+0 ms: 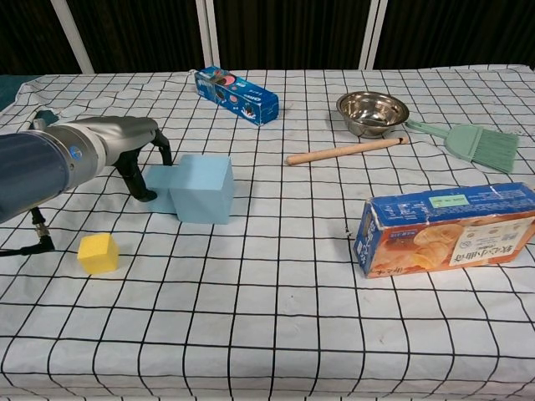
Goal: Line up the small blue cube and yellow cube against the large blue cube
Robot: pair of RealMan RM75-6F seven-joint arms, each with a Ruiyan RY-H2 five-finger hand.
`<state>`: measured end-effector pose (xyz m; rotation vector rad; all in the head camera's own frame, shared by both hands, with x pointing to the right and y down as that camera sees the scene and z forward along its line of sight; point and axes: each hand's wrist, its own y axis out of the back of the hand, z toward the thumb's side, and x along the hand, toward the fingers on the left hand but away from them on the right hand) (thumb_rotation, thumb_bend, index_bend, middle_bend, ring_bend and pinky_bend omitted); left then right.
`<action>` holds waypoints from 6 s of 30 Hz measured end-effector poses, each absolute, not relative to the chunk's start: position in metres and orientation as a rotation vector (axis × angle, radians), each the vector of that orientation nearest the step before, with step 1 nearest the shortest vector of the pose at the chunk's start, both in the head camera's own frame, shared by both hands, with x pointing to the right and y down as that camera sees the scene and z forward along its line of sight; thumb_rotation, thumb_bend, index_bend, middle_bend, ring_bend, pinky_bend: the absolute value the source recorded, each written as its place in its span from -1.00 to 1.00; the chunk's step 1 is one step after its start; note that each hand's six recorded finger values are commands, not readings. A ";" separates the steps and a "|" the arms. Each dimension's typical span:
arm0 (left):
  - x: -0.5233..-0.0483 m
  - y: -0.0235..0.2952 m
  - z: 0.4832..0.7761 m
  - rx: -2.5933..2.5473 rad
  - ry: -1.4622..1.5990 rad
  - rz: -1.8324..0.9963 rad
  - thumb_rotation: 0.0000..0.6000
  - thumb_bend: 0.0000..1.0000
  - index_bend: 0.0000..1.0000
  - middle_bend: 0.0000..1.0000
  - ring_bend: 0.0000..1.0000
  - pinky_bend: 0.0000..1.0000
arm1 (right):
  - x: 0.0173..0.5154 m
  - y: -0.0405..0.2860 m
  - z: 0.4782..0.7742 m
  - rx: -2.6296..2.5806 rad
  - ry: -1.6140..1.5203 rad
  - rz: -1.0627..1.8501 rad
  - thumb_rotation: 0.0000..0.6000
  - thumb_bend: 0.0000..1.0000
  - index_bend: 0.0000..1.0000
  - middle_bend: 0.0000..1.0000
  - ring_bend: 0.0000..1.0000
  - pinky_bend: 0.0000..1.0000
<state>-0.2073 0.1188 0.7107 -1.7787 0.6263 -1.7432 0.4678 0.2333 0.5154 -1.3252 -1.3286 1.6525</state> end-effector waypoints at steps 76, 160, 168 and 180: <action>-0.300 0.219 0.671 -1.947 0.634 -1.713 1.00 -0.53 -0.36 -0.84 -1.00 -1.00 | 0.466 0.234 0.514 -1.333 -1.328 1.647 1.00 -0.64 -0.80 -0.90 -0.60 -0.76; -0.291 0.157 0.672 -1.890 0.932 -1.673 1.00 -0.25 -0.07 -0.72 -1.00 -1.00 | 0.466 0.233 0.516 -1.326 -1.334 1.661 1.00 -0.63 -0.80 -0.90 -0.60 -0.76; -0.292 0.106 0.681 -1.822 0.978 -1.656 1.00 -0.25 -0.08 -0.73 -1.00 -1.00 | 0.466 0.233 0.517 -1.319 -1.331 1.665 1.00 -0.63 -0.80 -0.90 -0.60 -0.76; -0.279 0.096 0.708 -1.867 0.926 -1.679 1.00 -0.26 -0.08 -0.74 -1.00 -1.00 | 0.466 0.233 0.518 -1.319 -1.329 1.670 1.00 -0.63 -0.80 -0.90 -0.60 -0.76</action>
